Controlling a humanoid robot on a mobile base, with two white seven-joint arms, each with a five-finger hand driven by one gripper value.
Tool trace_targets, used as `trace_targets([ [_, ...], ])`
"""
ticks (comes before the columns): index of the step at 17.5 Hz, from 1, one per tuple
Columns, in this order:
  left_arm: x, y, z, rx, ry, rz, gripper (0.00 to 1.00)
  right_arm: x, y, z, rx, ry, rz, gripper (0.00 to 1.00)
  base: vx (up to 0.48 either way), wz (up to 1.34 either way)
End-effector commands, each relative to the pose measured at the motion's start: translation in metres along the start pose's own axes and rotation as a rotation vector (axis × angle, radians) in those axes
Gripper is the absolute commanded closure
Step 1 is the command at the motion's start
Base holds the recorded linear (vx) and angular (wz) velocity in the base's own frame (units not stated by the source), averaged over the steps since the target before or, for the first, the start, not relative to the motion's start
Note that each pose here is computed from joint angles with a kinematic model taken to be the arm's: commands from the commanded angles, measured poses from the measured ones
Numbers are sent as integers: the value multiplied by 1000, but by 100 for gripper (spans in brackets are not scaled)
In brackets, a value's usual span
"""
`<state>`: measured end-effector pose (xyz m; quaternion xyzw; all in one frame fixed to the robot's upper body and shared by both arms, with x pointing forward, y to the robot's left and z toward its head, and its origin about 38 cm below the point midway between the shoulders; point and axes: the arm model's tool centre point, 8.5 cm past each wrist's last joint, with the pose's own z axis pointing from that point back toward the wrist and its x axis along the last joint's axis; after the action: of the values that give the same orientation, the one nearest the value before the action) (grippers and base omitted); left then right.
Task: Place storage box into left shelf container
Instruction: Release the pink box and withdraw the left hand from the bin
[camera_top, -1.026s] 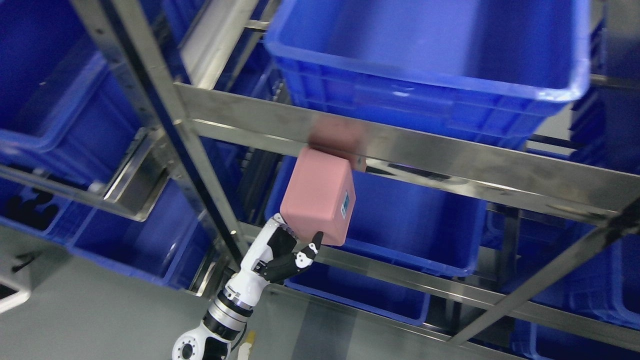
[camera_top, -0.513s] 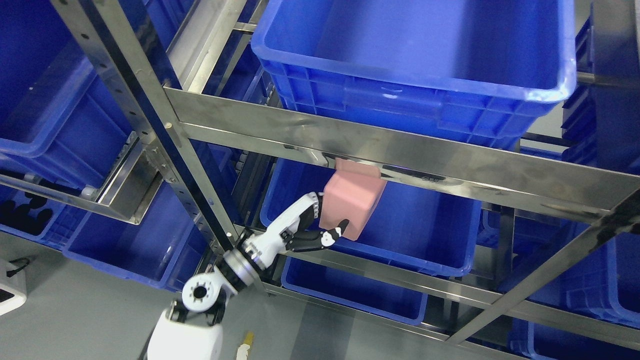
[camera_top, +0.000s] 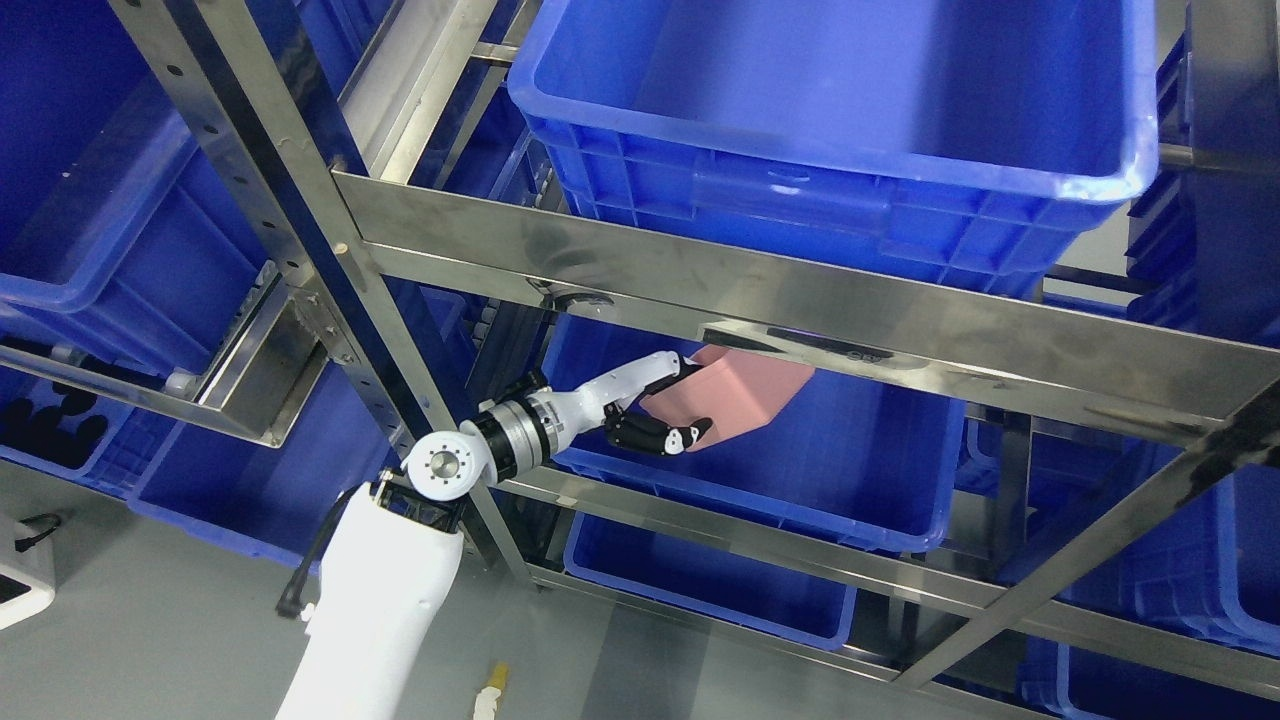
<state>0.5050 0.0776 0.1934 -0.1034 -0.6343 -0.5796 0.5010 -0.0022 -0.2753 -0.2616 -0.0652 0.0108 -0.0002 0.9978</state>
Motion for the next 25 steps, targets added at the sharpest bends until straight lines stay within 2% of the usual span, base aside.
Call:
trace_targets([
  [1,-52,-37,-21,-236,242,-111,92,0,-11,-1,-17,-8,-4,0,0,0],
  [5,-57,-32,-21,-172,255,-123,77,0,-11,-1,-17,-8,-4,0,0,0],
  [8,-52,-21,-20,-106,234,-119,50,0,-11,-1,-17,-8,-4,0,0,0],
  [9,-49,-14,-18,-57,218,-118,38,0,-11,-1,-17,-8,-4,0,0,0],
  [10,-37,2,-17,29,172,-128,29,0,-11,-1,-17,-8,-4,0,0,0],
  [12,-4,33,-11,280,28,-88,18,0,-11,-1,-17,-8,-4,0,0,0],
  [13,17,51,-2,462,-74,-17,16,0,-11,-1,-17,-8,-4,0,0,0],
  [15,43,58,16,689,-215,81,16,0,-11,-1,-17,-8,-4,0,0,0],
  [17,57,45,33,777,-287,155,15,0,-11,-1,-17,-8,-4,0,0,0],
  [18,57,38,46,806,-291,190,11,0,-11,-1,-17,-8,-4,0,0,0],
  [21,31,17,96,925,-266,295,7,0,-11,-1,-17,-8,-4,0,0,0],
  [25,-6,-35,120,948,-216,362,5,0,-11,-1,-17,-8,-4,0,0,0],
])
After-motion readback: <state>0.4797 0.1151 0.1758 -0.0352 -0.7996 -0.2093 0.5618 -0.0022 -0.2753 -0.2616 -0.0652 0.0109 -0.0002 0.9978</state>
